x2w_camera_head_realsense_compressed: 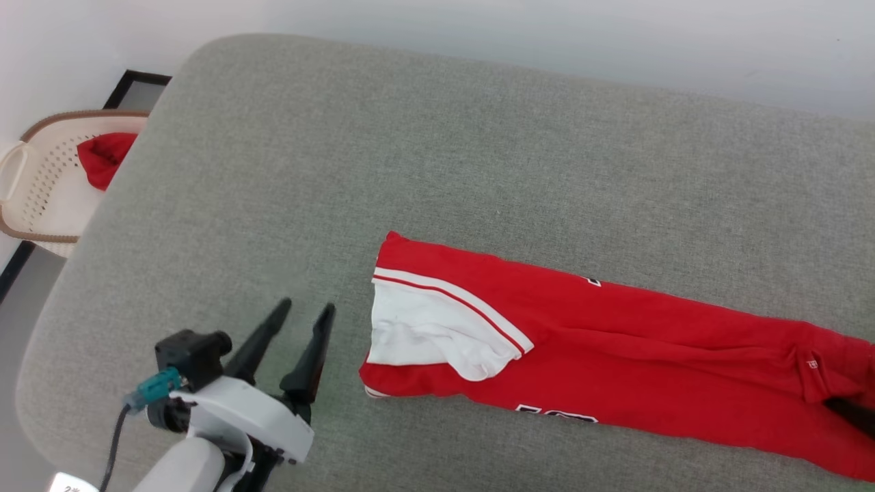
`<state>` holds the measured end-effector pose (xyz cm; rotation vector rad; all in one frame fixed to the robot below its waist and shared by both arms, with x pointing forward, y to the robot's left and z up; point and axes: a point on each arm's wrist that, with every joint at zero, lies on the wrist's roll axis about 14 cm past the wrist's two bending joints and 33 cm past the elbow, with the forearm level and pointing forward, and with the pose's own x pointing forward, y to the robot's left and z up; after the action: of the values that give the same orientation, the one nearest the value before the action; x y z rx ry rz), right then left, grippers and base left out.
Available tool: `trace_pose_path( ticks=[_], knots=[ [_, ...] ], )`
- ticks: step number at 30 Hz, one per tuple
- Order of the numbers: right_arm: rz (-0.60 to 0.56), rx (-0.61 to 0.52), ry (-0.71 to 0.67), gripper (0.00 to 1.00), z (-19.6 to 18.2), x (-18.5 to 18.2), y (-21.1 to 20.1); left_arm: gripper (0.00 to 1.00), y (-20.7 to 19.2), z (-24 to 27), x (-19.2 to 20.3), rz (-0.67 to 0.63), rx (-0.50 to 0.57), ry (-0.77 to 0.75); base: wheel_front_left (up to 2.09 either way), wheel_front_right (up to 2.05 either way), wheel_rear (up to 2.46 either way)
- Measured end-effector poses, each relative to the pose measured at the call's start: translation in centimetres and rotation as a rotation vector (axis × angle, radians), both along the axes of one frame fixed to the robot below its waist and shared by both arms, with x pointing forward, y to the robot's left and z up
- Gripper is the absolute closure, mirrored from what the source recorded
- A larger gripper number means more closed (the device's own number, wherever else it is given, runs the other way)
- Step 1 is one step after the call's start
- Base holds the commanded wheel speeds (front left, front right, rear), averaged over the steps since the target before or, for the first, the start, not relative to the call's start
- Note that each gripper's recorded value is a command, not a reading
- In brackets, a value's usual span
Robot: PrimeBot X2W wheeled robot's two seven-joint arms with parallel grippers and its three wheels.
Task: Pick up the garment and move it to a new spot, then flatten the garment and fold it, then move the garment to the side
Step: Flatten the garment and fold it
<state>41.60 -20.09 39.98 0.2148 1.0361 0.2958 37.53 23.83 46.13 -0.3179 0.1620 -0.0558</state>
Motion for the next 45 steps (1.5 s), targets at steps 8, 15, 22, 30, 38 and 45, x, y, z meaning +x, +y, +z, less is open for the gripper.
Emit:
trace_pose_path(
  ticks=[8,15,22,30,38,45],
  knots=[
    [-0.004,-0.040,0.090,0.00,-1.2,0.6,1.2,0.00,0.3,1.3,0.6,0.030,0.166,-0.084,0.00,0.00,0.00],
    [0.008,-0.062,0.122,1.00,-2.0,1.0,2.4,0.00,0.2,0.5,0.6,0.048,0.185,-0.076,0.00,0.00,0.00],
    [-0.069,0.010,0.077,1.00,-1.6,1.5,2.5,0.00,1.3,-0.3,0.5,0.092,0.192,-0.053,0.00,0.00,0.00],
    [-0.333,-0.042,-0.056,1.00,1.4,1.8,-6.9,0.00,1.3,-0.8,0.6,0.071,0.217,-0.042,0.00,0.00,0.00],
    [-0.561,-0.155,-0.117,1.00,3.6,-1.0,-16.9,0.00,0.9,-1.1,1.6,0.034,0.248,-0.046,0.00,0.00,0.00],
    [-0.478,-0.128,-0.156,1.00,4.3,-0.4,-14.6,0.00,-0.3,-1.3,2.4,0.000,0.246,-0.051,0.00,0.00,0.00]
  ],
)
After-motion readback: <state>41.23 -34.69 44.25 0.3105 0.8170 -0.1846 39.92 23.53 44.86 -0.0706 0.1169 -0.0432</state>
